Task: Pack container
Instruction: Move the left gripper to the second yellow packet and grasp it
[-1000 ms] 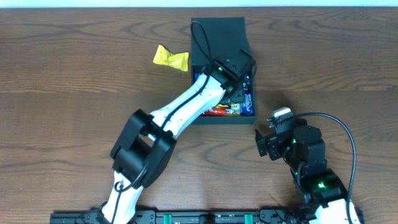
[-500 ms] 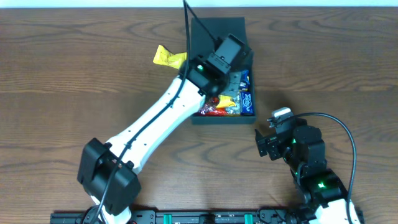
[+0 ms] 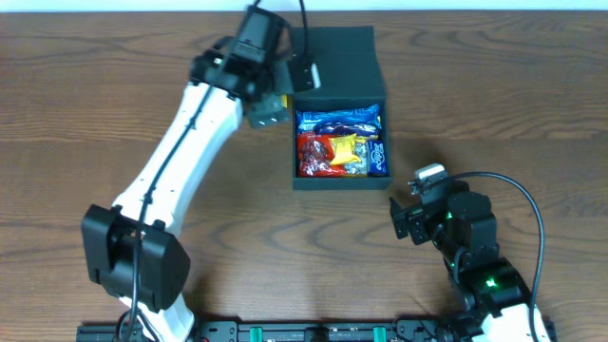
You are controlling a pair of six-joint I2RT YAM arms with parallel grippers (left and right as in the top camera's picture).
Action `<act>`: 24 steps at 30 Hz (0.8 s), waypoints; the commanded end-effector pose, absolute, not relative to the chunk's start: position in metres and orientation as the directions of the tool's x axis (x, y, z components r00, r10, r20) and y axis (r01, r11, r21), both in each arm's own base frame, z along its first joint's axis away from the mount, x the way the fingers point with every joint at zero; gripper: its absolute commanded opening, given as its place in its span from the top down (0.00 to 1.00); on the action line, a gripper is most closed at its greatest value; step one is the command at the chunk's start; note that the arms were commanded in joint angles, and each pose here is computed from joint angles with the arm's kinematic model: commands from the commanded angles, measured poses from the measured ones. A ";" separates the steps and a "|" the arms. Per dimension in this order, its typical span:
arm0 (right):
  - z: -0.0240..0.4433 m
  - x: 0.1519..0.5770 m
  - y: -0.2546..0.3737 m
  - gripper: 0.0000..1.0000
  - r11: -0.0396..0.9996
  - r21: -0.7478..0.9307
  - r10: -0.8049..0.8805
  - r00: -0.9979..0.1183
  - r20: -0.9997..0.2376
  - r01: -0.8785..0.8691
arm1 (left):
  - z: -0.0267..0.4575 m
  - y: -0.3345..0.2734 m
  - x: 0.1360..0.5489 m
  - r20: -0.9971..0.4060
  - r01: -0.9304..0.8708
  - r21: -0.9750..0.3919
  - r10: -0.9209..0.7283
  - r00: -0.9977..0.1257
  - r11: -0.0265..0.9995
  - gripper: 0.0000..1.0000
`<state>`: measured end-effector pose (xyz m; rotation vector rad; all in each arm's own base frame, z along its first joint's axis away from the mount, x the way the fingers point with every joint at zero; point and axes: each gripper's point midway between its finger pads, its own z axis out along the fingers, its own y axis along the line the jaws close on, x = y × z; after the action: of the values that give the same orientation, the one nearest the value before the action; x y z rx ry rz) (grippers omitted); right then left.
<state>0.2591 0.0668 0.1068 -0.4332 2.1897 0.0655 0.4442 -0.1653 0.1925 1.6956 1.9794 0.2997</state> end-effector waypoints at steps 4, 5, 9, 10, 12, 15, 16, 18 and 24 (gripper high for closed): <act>0.106 0.259 0.064 0.01 0.944 -0.096 -0.267 -0.560 -0.784 -0.315 | 0.200 -0.159 0.475 -0.309 0.829 0.559 0.932 0.190 0.016 0.05; 0.106 0.259 0.064 0.01 0.944 -0.096 -0.267 -0.560 -0.784 -0.315 | 0.197 -0.159 0.476 -0.339 0.841 0.541 0.920 0.195 0.021 0.05; 0.106 0.259 0.064 0.01 0.944 -0.096 -0.267 -0.561 -0.784 -0.315 | 0.168 -0.162 0.476 -0.382 0.887 0.460 0.894 0.236 -0.038 0.05; 0.106 0.259 0.064 0.01 0.944 -0.096 -0.267 -0.561 -0.784 -0.315 | 0.160 -0.161 0.484 -0.382 0.892 0.451 0.895 0.230 -0.036 0.05; 0.106 0.259 0.064 0.01 0.944 -0.096 -0.267 -0.560 -0.784 -0.315 | 0.151 -0.163 0.497 -0.379 0.895 0.444 0.898 0.225 -0.037 0.05; 0.106 0.259 0.064 0.01 0.944 -0.096 -0.267 -0.561 -0.784 -0.315 | 0.142 -0.167 0.506 -0.381 0.902 0.430 0.897 0.222 -0.040 0.05; 0.106 0.259 0.064 0.01 0.944 -0.096 -0.267 -0.561 -0.784 -0.315 | 0.138 -0.168 0.510 -0.382 0.904 0.426 0.898 0.220 -0.040 0.05; 0.106 0.259 0.064 0.01 0.944 -0.096 -0.267 -0.561 -0.784 -0.315 | 0.130 -0.168 0.517 -0.383 0.910 0.415 0.902 0.200 -0.026 0.05; 0.106 0.259 0.064 0.01 0.944 -0.096 -0.267 -0.560 -0.784 -0.315 | 0.119 -0.162 0.513 -0.398 0.937 0.329 0.917 0.026 0.116 0.05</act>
<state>0.2592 0.0668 0.1069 -0.4330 2.1897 0.0651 0.5119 -0.1625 0.1200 1.8888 1.7628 -0.0197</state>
